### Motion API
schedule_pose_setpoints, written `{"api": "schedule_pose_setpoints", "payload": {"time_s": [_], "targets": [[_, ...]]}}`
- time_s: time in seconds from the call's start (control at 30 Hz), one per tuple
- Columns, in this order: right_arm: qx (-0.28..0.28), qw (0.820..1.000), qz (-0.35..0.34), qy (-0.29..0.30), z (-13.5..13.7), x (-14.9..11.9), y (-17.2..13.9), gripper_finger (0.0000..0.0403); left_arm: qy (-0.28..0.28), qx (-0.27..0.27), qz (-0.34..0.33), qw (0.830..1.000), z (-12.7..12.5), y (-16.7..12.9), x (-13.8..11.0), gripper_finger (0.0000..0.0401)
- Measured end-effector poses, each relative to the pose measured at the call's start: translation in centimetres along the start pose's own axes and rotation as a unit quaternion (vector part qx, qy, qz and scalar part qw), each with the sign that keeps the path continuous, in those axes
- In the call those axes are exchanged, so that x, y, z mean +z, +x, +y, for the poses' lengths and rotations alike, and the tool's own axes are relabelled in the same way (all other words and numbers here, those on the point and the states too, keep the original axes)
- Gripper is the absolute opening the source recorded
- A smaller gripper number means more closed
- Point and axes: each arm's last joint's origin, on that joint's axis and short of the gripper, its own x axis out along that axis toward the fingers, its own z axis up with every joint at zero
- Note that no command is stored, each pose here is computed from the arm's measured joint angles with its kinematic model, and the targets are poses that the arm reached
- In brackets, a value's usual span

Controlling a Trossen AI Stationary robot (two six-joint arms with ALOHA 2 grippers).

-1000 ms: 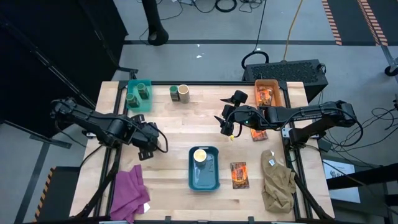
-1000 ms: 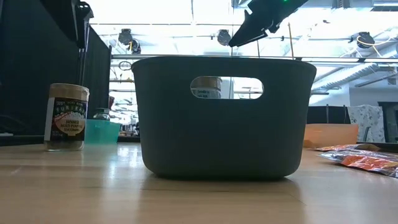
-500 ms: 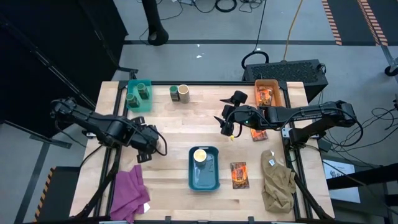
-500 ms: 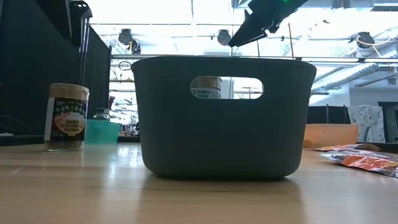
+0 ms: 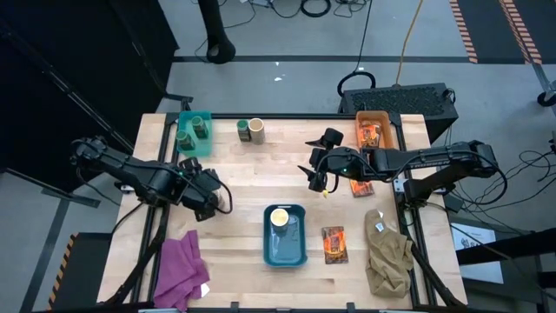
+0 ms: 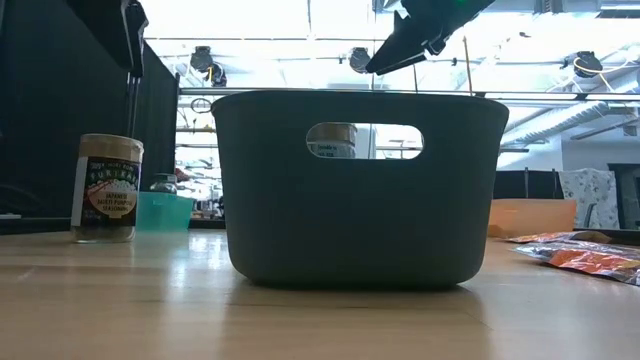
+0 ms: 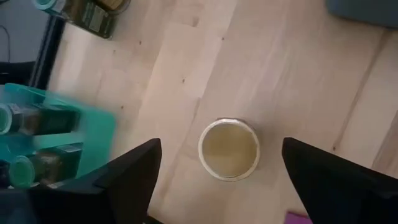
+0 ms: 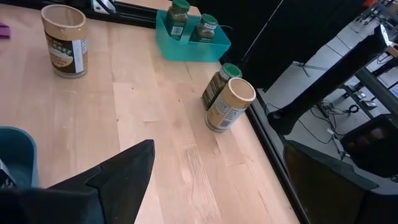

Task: Sort spices by type
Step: Put the gold seasoning bottle into the blue bin

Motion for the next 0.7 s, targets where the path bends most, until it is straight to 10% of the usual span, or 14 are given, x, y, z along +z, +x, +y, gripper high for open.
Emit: {"api": "schedule_pose_setpoints", "payload": {"time_s": [0.7], "targets": [[-0.001, 1.0, -0.001, 0.0, 0.0, 0.0, 0.0, 0.0338, 0.027, -0.049, 0.06, 0.997, -0.1, 2.8, -0.3, 0.0345]]}}
